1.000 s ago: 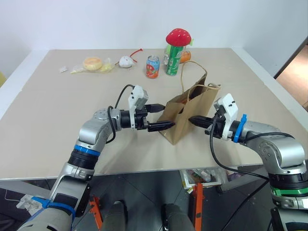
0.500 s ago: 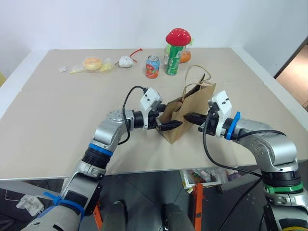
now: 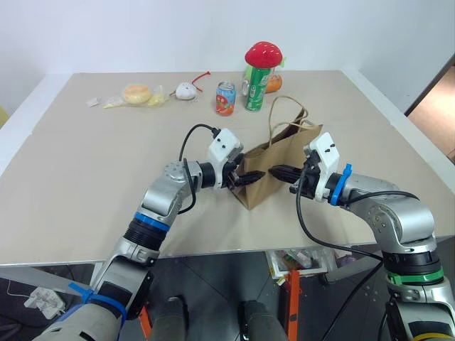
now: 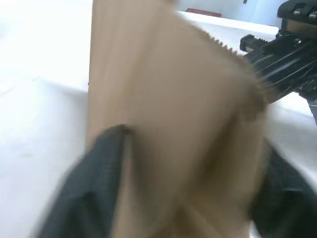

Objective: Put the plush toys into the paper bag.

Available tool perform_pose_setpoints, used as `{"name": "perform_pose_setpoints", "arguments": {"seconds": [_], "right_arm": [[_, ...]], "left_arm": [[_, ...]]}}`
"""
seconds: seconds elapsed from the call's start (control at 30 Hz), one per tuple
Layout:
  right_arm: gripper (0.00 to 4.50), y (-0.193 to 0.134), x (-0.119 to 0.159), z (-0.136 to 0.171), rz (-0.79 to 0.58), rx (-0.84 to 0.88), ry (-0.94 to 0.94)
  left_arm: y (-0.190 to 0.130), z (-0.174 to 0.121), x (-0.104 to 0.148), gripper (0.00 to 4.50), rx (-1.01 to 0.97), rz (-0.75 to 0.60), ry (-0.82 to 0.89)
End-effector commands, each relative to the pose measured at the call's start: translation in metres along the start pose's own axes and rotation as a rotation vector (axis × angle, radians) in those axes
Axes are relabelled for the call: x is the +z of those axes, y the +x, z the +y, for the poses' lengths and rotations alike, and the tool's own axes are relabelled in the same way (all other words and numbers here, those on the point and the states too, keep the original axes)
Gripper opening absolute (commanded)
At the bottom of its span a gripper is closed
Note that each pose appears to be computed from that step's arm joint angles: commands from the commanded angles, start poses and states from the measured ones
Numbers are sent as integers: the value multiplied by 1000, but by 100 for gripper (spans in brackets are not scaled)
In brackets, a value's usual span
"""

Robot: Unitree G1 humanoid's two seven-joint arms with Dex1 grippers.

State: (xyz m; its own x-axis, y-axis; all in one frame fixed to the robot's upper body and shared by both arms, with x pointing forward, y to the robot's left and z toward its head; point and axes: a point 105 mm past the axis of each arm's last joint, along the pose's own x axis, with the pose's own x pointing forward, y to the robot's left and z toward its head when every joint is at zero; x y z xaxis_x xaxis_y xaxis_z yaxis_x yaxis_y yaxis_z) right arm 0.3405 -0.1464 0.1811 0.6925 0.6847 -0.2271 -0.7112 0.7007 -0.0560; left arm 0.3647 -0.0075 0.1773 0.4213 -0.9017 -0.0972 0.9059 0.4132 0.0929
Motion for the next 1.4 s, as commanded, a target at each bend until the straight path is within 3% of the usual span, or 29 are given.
{"name": "perform_pose_setpoints", "arguments": {"seconds": [0.03,0.13,0.17,0.3,0.43,0.63,0.77,0.9,1.3,1.4], "right_arm": [[0,-4,17,2,-48,-5,-45],[0,-5,18,1,-50,-10,-46],[0,-7,18,1,-51,-14,-47],[0,-17,25,2,-75,-4,-38],[0,-51,44,19,-150,113,-34],[0,-102,43,-4,-111,17,-42],[0,-108,39,-9,-68,4,-57],[0,-104,38,-10,-65,17,-57],[0,-88,34,-4,-59,54,-65],[0,-89,34,-4,-59,50,-66]], "left_arm": [[-1,0,17,163,-12,-54,22],[-1,2,18,17,-5,-59,5],[-1,4,18,6,3,-59,8],[-5,11,17,6,16,-43,37],[-21,28,12,6,37,-26,81],[-77,42,9,6,-113,-56,191],[-113,42,-9,6,-243,-11,219],[-138,37,-12,6,-371,-58,155],[-119,40,-13,6,-386,-110,213],[-115,38,-11,97,-401,-115,194]]}}
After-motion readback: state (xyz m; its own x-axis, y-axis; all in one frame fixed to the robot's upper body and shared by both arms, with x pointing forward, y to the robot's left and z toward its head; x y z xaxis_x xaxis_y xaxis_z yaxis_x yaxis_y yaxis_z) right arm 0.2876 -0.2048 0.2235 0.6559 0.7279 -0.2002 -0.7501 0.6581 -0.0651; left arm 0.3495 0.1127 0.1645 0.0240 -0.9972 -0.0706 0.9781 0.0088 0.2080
